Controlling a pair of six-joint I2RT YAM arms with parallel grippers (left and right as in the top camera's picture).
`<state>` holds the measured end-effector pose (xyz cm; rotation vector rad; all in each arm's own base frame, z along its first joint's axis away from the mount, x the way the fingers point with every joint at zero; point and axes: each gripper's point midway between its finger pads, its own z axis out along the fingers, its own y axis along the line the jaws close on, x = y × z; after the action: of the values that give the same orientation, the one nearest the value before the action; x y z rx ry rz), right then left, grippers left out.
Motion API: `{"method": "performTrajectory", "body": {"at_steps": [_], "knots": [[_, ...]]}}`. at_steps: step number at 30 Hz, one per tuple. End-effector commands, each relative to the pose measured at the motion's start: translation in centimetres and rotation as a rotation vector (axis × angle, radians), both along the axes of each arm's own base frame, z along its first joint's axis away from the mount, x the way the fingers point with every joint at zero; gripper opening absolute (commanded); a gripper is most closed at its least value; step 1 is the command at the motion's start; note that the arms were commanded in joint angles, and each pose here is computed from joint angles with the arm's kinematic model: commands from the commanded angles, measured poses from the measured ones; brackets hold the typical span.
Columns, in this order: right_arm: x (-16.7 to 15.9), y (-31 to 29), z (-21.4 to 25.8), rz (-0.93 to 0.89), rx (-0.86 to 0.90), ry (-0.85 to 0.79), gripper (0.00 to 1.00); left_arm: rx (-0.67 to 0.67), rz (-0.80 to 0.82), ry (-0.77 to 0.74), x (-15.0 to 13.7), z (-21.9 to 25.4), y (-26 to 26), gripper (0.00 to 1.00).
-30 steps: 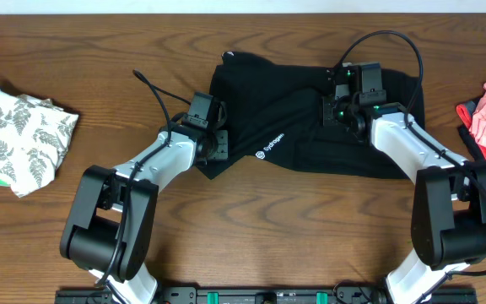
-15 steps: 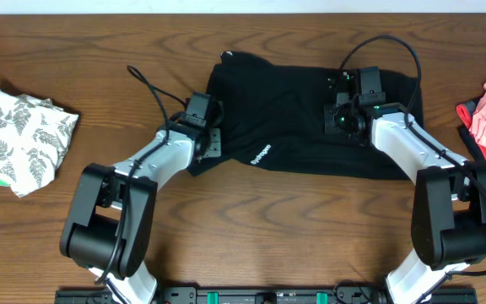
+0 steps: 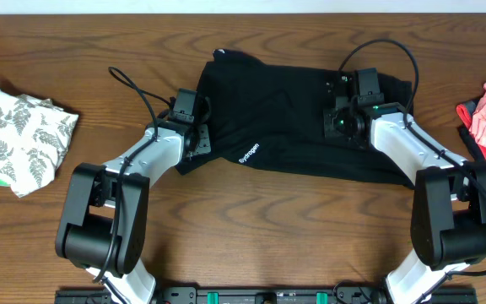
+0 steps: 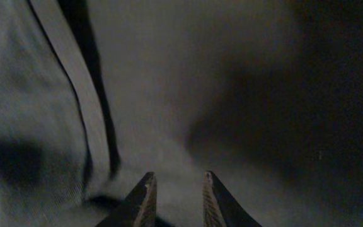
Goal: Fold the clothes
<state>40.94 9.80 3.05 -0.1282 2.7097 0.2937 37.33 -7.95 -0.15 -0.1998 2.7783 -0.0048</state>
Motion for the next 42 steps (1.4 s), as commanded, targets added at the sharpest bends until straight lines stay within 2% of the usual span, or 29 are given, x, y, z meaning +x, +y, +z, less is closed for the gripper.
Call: {"method": "performTrajectory", "body": {"at_steps": [1,3,7,10,13,15,19,23,28,35,42], "knots": [[-0.4,-0.5,0.2,0.018,-0.049,0.003,0.25,0.092,0.029,0.082,-1.8,-2.2,2.4,0.52],[-0.5,-1.3,0.0,0.004,-0.093,0.005,0.27,0.084,0.027,0.048,-1.0,-1.1,2.2,0.54],[-0.7,-1.8,-0.2,0.023,-0.122,0.012,0.38,0.054,0.024,-0.082,1.1,3.6,1.7,0.62],[-1.0,-2.2,-0.3,0.017,-0.124,0.029,0.38,0.044,0.010,-0.198,2.0,7.8,1.6,0.68],[-1.6,-2.4,-0.5,0.015,-0.129,0.055,0.36,0.014,0.009,-0.269,1.7,11.1,1.4,0.68],[-1.7,-2.6,-0.6,0.012,-0.137,0.059,0.31,-0.038,-0.026,-0.264,1.0,11.8,0.2,0.63],[-1.3,-3.4,1.0,-0.012,-0.178,0.022,0.35,-0.122,-0.101,-0.200,-0.5,11.2,-2.3,0.58],[-1.2,-5.4,5.9,-0.071,-0.261,-0.060,0.46,-0.182,-0.178,-0.161,-1.4,10.4,-5.2,0.56],[-4.6,-9.1,10.3,-0.201,-0.311,-0.051,0.57,-0.197,-0.268,-0.165,-1.4,9.5,-8.3,0.56],[-10.2,-14.5,8.0,-0.440,-0.254,0.203,0.66,-0.199,-0.330,-0.152,-1.0,6.8,-11.2,0.56],[-11.5,-17.7,5.5,-0.552,-0.195,0.294,0.67,-0.169,-0.328,-0.043,-1.7,2.2,-11.1,0.56]]}}
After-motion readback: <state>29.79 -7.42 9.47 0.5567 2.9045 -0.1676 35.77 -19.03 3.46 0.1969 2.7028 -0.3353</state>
